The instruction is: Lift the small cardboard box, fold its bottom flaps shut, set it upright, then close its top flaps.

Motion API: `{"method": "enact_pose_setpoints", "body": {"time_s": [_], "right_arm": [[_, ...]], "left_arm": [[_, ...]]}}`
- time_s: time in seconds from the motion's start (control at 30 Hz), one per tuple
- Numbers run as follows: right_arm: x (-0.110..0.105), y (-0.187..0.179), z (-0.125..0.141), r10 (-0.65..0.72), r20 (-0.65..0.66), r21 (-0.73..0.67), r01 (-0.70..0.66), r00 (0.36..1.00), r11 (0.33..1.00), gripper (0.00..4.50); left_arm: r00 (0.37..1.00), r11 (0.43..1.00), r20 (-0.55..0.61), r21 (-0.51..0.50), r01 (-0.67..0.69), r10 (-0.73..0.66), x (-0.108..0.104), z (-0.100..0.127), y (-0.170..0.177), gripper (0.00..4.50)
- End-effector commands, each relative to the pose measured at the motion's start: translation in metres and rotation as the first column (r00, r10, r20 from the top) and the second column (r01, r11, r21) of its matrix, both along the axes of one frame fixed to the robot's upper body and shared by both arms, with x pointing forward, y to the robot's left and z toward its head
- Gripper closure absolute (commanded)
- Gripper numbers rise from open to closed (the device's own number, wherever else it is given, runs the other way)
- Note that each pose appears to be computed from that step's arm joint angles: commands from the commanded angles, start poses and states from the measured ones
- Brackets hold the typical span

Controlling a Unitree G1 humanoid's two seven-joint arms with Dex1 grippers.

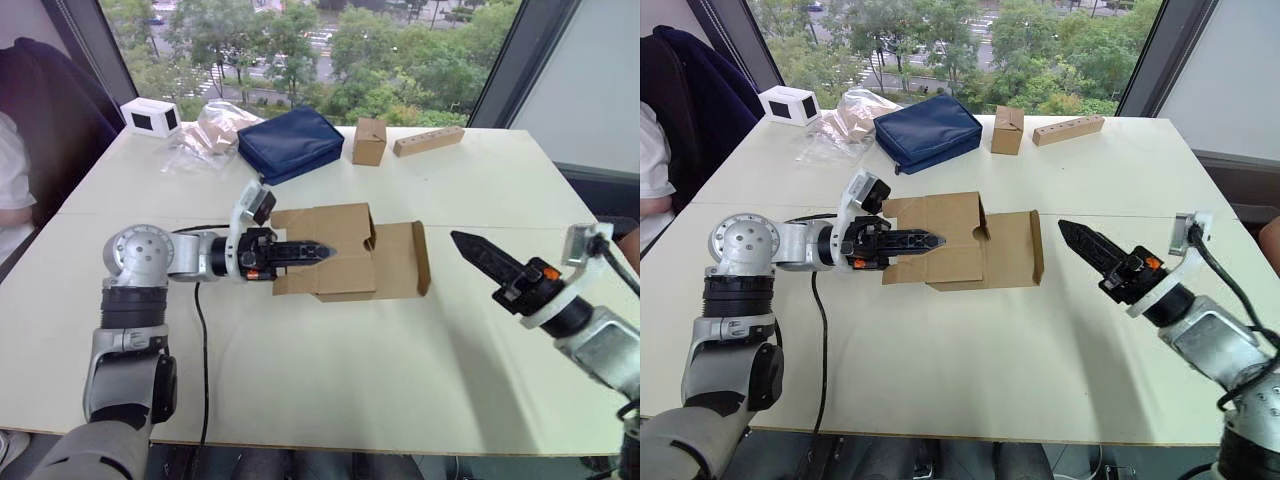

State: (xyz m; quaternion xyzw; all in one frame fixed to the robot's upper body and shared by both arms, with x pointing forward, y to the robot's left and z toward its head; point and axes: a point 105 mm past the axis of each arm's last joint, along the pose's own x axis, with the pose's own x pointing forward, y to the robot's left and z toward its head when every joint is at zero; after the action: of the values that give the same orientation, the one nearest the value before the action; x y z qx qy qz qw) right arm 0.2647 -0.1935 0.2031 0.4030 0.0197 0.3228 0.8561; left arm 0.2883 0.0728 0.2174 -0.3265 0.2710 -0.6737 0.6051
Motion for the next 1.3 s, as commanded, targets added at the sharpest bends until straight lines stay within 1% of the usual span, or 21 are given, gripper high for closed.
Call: {"method": "enact_pose_setpoints", "body": {"time_s": [0.03,0.13,0.3,0.4,0.53,0.77,0.93,1.03,1.1,1.13,1.17,1.2,1.3], "right_arm": [[0.001,0.008,0.002,0.02,-0.009,0.077,-0.019,1.0,0.997,0.04],[0.001,0.016,-0.002,0.044,-0.023,0.089,-0.042,0.999,0.995,0.04],[-0.002,0.03,-0.004,0.084,-0.038,0.162,-0.077,0.996,0.984,0.04],[-0.011,0.041,0.002,0.122,-0.006,0.174,-0.12,0.992,0.977,0.04],[-0.018,0.045,0.01,0.136,0.02,0.18,-0.137,0.991,0.974,0.04],[-0.023,0.048,0.025,0.14,0.056,0.192,-0.148,0.989,0.97,0.04],[-0.028,0.055,0.027,0.161,0.061,0.192,-0.17,0.985,0.967,0.04],[-0.031,0.059,0.028,0.176,0.065,0.188,-0.185,0.982,0.965,0.83],[-0.032,0.06,0.028,0.179,0.064,0.188,-0.188,0.982,0.964,1.48],[-0.032,0.061,0.027,0.183,0.061,0.183,-0.191,0.981,0.964,1.94],[-0.032,0.061,0.026,0.186,0.059,0.179,-0.193,0.981,0.965,2.23],[-0.033,0.063,0.024,0.189,0.054,0.168,-0.196,0.98,0.966,2.65],[-0.033,0.065,0.022,0.191,0.047,0.137,-0.195,0.981,0.971,2.65]], "left_arm": [[0.998,0.998,0.06,-0.049,0.03,-0.027,-0.006,0.018,0.0,4.5],[0.997,0.998,0.064,-0.049,0.033,-0.029,-0.007,0.018,0.001,4.5],[0.998,0.998,0.064,-0.051,0.028,-0.024,-0.006,0.018,0.001,4.5],[0.998,0.998,0.065,-0.05,0.023,-0.02,-0.006,0.017,0.001,4.5],[0.998,0.999,0.059,-0.043,0.012,-0.01,-0.005,0.014,0.001,4.5],[0.999,0.999,0.054,-0.038,0.01,-0.008,-0.005,0.011,0.0,4.5],[0.999,0.999,0.054,-0.038,0.012,-0.01,-0.005,0.011,0.0,4.5],[0.999,0.999,0.053,-0.04,0.012,-0.01,-0.004,0.011,-0.001,4.5],[0.999,0.999,0.054,-0.042,0.012,-0.009,-0.004,0.011,-0.001,4.5],[0.998,0.999,0.055,-0.042,0.012,-0.01,-0.004,0.011,-0.001,4.5],[0.998,0.999,0.055,-0.042,0.012,-0.01,-0.004,0.011,-0.002,4.5],[0.998,0.999,0.056,-0.044,0.012,-0.009,-0.004,0.011,-0.002,4.5],[0.998,0.999,0.057,-0.047,0.012,-0.01,-0.004,0.011,-0.002,4.5]]}}
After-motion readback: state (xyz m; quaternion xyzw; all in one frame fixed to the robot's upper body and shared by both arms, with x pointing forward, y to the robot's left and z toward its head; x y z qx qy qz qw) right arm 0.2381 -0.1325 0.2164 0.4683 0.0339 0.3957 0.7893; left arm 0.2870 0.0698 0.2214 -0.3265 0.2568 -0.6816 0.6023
